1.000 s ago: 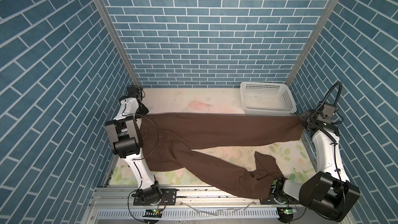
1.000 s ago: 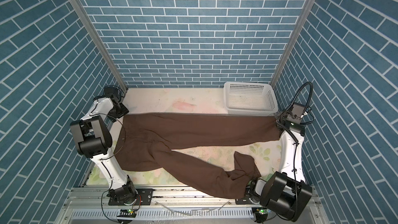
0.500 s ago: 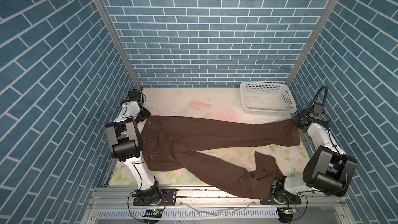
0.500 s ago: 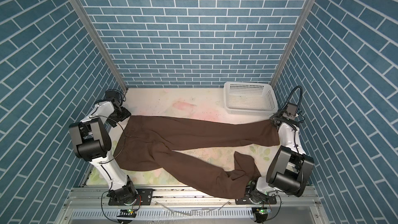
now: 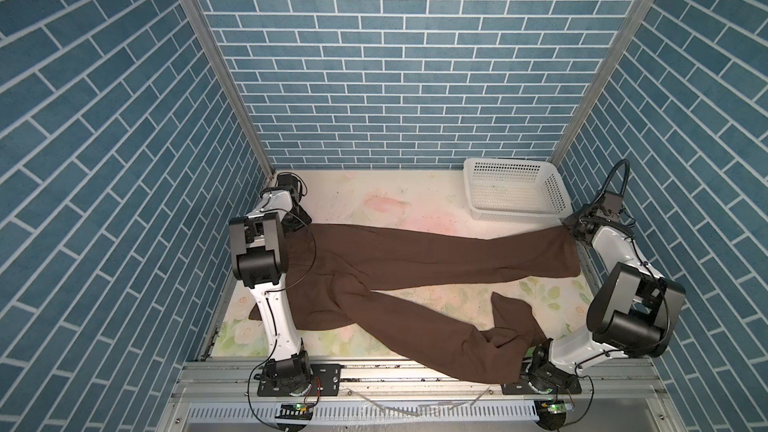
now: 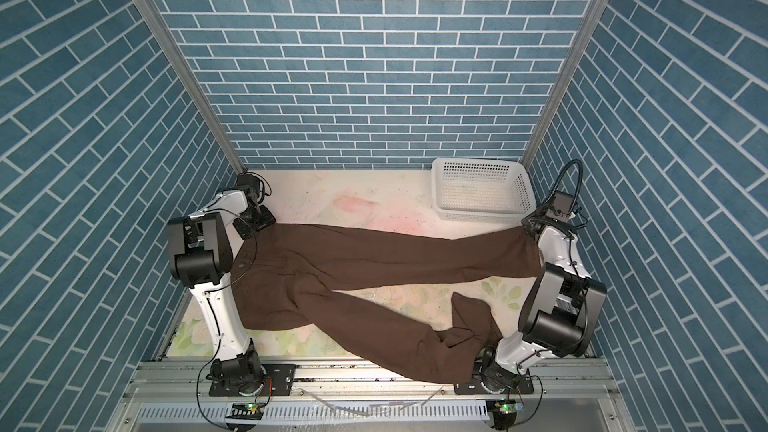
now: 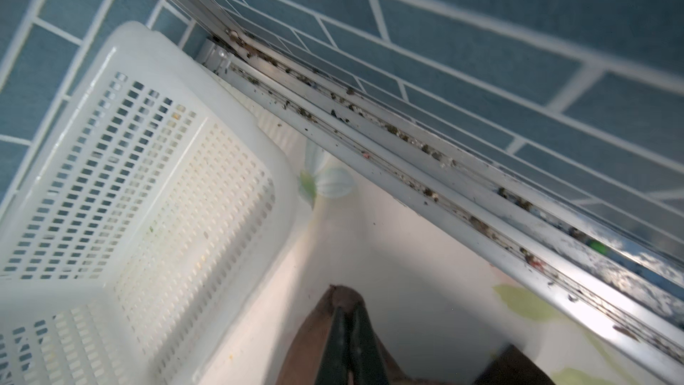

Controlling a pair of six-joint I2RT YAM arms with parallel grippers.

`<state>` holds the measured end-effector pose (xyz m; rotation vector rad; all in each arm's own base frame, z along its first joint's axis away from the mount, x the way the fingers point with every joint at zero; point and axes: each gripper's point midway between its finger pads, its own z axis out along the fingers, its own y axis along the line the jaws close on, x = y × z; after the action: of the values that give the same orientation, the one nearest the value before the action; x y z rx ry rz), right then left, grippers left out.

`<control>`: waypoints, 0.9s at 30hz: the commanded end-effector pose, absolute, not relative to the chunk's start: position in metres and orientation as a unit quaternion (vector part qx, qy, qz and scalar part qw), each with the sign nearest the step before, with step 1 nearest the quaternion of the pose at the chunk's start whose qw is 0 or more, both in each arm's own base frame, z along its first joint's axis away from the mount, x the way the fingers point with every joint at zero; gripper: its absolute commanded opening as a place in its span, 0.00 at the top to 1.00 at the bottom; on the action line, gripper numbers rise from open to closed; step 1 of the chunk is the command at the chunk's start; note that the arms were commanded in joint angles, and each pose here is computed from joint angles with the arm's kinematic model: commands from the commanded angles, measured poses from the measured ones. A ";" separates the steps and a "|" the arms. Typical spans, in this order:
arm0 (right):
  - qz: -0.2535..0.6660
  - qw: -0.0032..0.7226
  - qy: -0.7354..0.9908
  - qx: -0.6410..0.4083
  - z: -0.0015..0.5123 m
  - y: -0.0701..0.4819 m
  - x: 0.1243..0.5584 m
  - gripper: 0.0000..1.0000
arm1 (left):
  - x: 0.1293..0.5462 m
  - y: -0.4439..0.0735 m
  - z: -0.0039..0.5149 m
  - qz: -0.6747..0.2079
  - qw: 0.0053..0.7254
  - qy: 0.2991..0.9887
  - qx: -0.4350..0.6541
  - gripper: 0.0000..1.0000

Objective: Fold and stack the trousers

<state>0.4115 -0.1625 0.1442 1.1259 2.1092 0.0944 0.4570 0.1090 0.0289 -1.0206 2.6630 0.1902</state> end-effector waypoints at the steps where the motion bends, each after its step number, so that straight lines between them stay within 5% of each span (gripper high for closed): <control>1: 0.045 0.379 0.819 0.429 0.148 -0.166 0.435 1.00 | 0.455 0.116 0.019 0.087 0.119 0.927 -0.345 0.42; 13: 0.050 0.367 0.847 0.381 0.131 -0.154 0.480 1.00 | 0.468 0.136 0.035 0.115 0.129 0.925 -0.339 0.86; 24: 0.022 0.383 0.848 0.365 0.137 -0.160 0.497 1.00 | 0.470 0.144 0.063 0.131 0.148 0.921 -0.335 0.89; 25: 0.016 0.380 0.851 0.361 0.138 -0.161 0.496 0.94 | 0.470 0.147 0.068 0.136 0.149 0.921 -0.333 0.89; 27: 0.007 0.378 0.856 0.353 0.142 -0.162 0.494 0.59 | 0.471 0.154 0.078 0.147 0.152 0.919 -0.333 0.89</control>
<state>0.4829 -0.1508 0.1163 0.9698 2.2232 0.0817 0.4695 0.1349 0.0464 -0.9640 2.6925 0.3389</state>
